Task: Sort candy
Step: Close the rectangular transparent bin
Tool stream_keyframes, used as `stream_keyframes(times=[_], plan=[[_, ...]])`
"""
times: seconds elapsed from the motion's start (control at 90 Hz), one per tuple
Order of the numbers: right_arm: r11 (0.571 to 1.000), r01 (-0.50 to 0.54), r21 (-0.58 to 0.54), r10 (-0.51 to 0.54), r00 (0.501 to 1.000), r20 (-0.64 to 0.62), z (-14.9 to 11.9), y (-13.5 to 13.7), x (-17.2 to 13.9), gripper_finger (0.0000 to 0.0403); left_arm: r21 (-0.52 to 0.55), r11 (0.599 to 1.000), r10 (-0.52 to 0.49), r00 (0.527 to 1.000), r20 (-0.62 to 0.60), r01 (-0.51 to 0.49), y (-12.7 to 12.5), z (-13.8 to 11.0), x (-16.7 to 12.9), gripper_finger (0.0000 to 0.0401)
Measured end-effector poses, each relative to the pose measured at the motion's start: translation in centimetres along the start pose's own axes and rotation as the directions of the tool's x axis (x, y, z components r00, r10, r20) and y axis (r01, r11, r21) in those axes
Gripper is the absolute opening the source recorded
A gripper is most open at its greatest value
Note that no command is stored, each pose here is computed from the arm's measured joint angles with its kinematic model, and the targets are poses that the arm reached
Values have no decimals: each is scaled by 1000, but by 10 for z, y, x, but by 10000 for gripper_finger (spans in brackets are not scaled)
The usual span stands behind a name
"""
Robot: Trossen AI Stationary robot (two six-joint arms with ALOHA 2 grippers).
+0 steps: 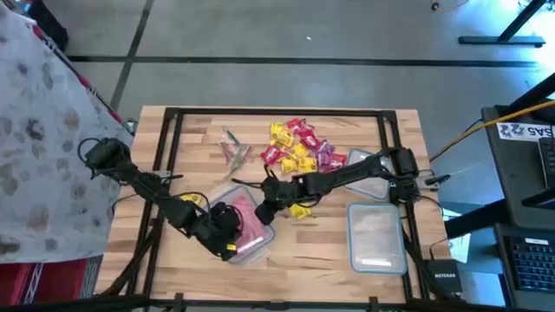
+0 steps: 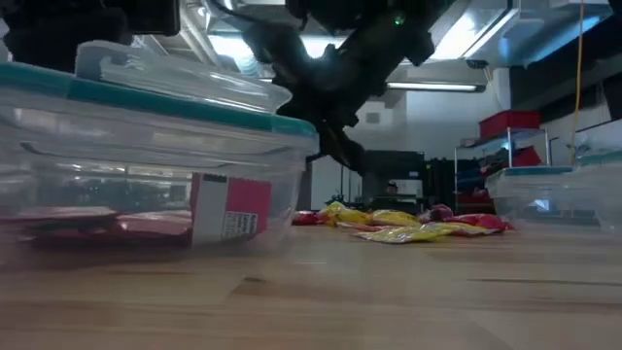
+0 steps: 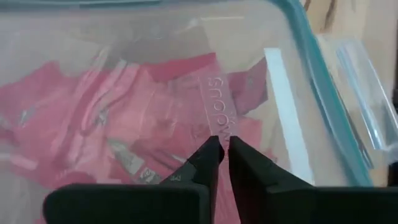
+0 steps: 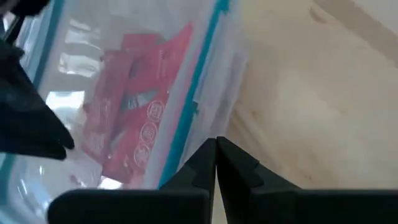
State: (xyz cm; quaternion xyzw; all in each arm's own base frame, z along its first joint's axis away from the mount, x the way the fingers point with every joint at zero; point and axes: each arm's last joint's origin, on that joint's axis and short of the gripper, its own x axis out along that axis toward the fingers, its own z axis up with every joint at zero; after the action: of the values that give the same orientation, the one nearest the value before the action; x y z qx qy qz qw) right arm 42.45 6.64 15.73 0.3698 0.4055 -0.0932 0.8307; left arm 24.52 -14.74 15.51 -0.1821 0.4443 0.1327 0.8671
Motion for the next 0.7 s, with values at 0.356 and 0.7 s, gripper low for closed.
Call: stream_keyframes(times=[0.356,0.7], plan=[[996,-90,-22,89,996,-30,-1,3,7,0,-56,987,-149,987,53,152,5,-8,12,0],[999,-12,-41,8,994,-107,-8,13,-30,0,97,990,-104,993,50,99,3,11,-10,0]])
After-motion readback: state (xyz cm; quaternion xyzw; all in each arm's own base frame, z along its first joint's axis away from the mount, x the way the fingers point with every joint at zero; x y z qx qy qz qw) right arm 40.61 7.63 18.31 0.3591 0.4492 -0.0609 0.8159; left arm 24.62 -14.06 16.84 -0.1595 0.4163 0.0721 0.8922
